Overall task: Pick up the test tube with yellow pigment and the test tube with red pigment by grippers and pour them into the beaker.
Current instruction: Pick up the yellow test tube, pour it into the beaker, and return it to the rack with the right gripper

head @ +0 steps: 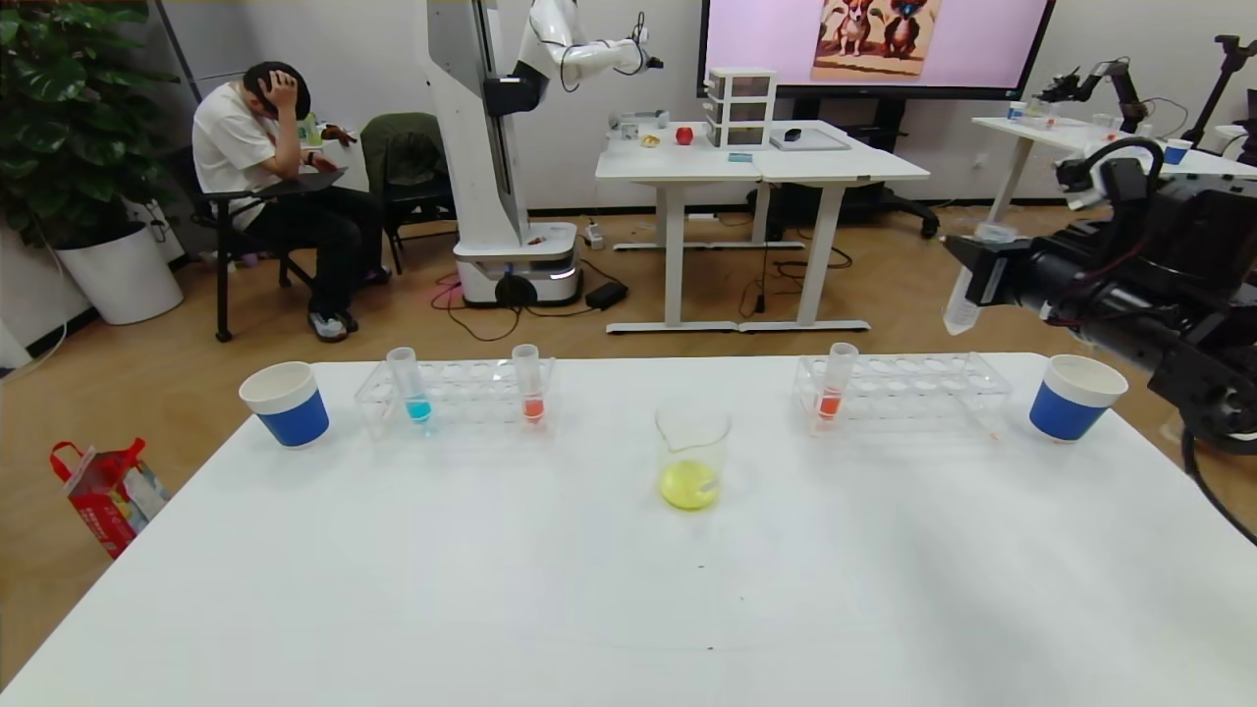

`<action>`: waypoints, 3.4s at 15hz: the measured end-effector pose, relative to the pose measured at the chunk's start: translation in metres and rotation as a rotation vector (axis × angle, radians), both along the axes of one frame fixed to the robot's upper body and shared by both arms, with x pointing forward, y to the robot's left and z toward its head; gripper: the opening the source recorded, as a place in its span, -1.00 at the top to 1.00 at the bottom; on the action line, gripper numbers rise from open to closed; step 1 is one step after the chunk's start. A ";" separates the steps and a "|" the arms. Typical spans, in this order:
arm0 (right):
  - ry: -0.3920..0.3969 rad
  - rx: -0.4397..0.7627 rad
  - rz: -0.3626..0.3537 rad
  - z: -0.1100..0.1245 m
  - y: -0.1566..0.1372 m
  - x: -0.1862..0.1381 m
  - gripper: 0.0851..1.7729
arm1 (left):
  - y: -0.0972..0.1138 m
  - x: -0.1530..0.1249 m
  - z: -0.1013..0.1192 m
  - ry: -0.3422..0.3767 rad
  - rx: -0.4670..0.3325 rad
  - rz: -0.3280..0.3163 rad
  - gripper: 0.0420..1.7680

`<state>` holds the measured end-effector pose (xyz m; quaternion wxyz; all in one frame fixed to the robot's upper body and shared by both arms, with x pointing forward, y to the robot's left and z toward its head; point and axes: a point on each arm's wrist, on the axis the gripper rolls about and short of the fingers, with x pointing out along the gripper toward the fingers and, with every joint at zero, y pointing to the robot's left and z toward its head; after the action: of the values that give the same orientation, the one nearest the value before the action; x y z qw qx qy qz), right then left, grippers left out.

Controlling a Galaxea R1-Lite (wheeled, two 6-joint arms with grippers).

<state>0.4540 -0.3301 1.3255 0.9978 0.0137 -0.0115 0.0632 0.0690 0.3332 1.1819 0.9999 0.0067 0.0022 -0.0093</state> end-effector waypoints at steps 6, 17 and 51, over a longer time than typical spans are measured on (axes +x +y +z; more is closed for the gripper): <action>0.018 -0.038 -0.227 -0.022 -0.107 0.035 0.49 | 0.000 0.000 0.000 0.000 0.000 0.000 -0.98; 0.120 -0.033 -0.348 -0.062 -0.165 0.048 0.49 | 0.000 0.000 0.000 0.000 0.000 0.000 -0.98; -0.178 0.008 -0.058 0.040 0.015 0.002 -0.96 | 0.000 0.000 0.000 0.000 0.000 0.000 -0.98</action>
<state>0.4559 -0.3148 1.3652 0.9942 0.0116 -0.1007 0.0350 0.0690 0.3332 1.1819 0.9999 0.0067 0.0022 -0.0091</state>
